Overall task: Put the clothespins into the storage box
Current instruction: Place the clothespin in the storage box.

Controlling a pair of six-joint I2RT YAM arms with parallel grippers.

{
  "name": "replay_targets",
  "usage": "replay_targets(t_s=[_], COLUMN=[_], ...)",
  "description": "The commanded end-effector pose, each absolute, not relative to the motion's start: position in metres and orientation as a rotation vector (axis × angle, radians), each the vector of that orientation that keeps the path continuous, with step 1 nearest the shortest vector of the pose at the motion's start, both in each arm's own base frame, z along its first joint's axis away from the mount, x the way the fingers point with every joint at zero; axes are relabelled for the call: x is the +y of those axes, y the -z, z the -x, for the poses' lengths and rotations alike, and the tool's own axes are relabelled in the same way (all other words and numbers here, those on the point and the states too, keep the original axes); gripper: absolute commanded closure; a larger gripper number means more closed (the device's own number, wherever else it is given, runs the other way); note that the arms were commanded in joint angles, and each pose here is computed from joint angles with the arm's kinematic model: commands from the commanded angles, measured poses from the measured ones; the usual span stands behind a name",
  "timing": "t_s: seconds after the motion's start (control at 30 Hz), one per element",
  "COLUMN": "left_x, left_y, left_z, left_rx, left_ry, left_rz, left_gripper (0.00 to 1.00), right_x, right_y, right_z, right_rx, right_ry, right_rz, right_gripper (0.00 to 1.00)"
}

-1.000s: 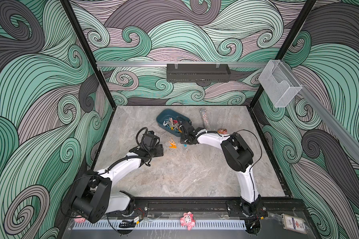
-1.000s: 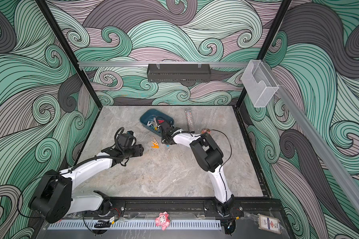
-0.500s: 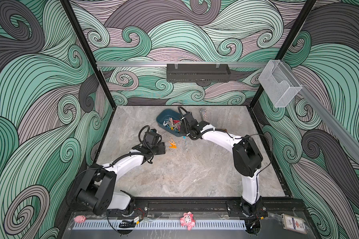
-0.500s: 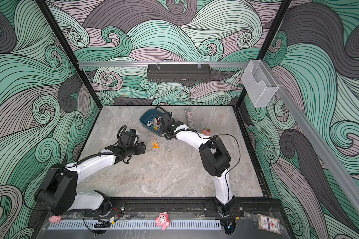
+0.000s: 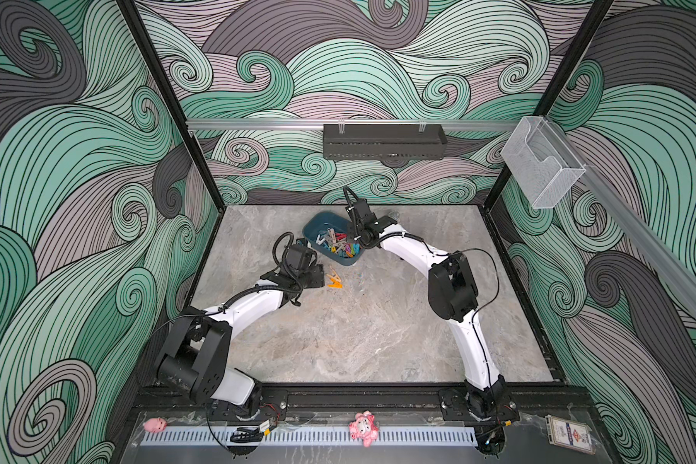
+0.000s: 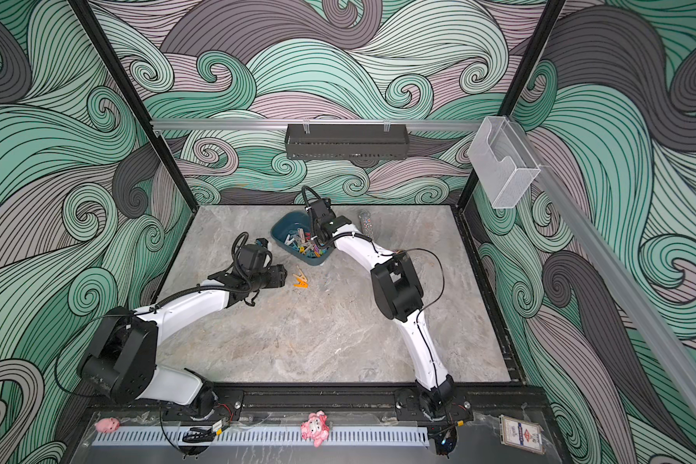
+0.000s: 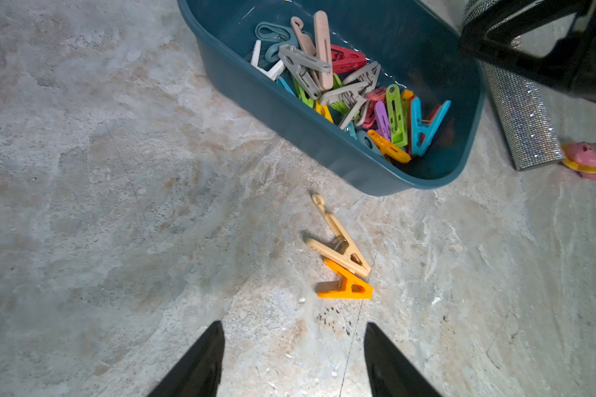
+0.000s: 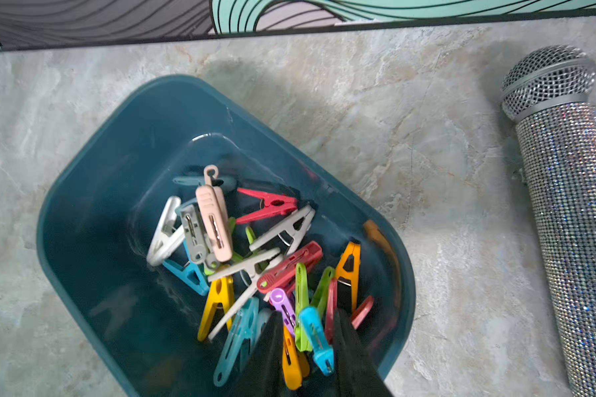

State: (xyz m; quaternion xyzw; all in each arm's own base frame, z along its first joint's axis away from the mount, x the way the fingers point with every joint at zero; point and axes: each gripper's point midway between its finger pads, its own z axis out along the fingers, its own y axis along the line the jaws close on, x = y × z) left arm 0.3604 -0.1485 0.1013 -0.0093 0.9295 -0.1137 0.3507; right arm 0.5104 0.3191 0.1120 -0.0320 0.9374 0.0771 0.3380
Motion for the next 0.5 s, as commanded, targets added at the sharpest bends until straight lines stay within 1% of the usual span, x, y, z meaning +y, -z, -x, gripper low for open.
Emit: replay_targets(t_s=[0.0, 0.07, 0.13, 0.23, 0.37, 0.47], left_x=[-0.144, -0.138, -0.131, -0.114, -0.087, -0.07], left_y=[-0.118, -0.116, -0.13, -0.134, -0.129, -0.12], left_z=[-0.366, -0.364, -0.361, -0.352, -0.329, -0.309], left_rx=[2.372, 2.377, 2.336, 2.331, 2.337, 2.32], left_ry=[0.241, 0.205, 0.187, 0.124, 0.037, 0.015], left_rz=[0.014, 0.025, 0.058, 0.129, 0.235, 0.309], left_gripper=[0.33, 0.33, 0.33, 0.32, 0.31, 0.28], right_x=[0.32, 0.322, 0.329, 0.345, 0.365, 0.376], right_y=[-0.139, -0.144, -0.149, -0.146, -0.116, -0.097], right_z=[-0.503, -0.492, -0.476, -0.442, -0.392, -0.368], right_rx=[2.417, 2.421, 2.421, 2.442, 2.529, 2.565], right_ry=[-0.198, -0.213, -0.233, -0.266, -0.288, -0.296], right_rz=[0.111, 0.138, 0.185, 0.301, 0.467, 0.571], right_gripper=[0.69, 0.69, 0.69, 0.7, 0.71, 0.7])
